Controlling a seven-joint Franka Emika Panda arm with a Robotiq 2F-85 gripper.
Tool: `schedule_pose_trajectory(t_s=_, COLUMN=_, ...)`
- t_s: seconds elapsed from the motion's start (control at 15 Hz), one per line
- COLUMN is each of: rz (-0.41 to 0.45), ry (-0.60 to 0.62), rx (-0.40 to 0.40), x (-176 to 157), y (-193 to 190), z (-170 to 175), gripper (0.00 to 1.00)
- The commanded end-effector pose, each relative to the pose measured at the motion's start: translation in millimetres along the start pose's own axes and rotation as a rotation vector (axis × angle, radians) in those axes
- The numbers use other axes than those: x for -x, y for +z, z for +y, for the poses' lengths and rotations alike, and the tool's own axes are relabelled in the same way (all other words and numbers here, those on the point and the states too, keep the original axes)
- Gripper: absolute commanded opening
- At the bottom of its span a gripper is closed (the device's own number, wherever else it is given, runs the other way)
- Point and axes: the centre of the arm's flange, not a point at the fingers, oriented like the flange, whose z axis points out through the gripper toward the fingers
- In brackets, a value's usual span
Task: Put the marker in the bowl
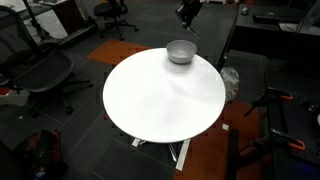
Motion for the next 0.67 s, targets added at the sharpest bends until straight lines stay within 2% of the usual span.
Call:
schedule_pose_trajectory(t_s=0.0, rz=-0.04, ry=0.036, rx=0.031, x=-29.4, y=17.6, z=-5.0, gripper=0.05)
schedule_pose_trajectory(t_s=0.6, rz=-0.045, ry=0.067, rx=0.035, x=-52.8, y=71.8, z=-0.3, gripper=0.05)
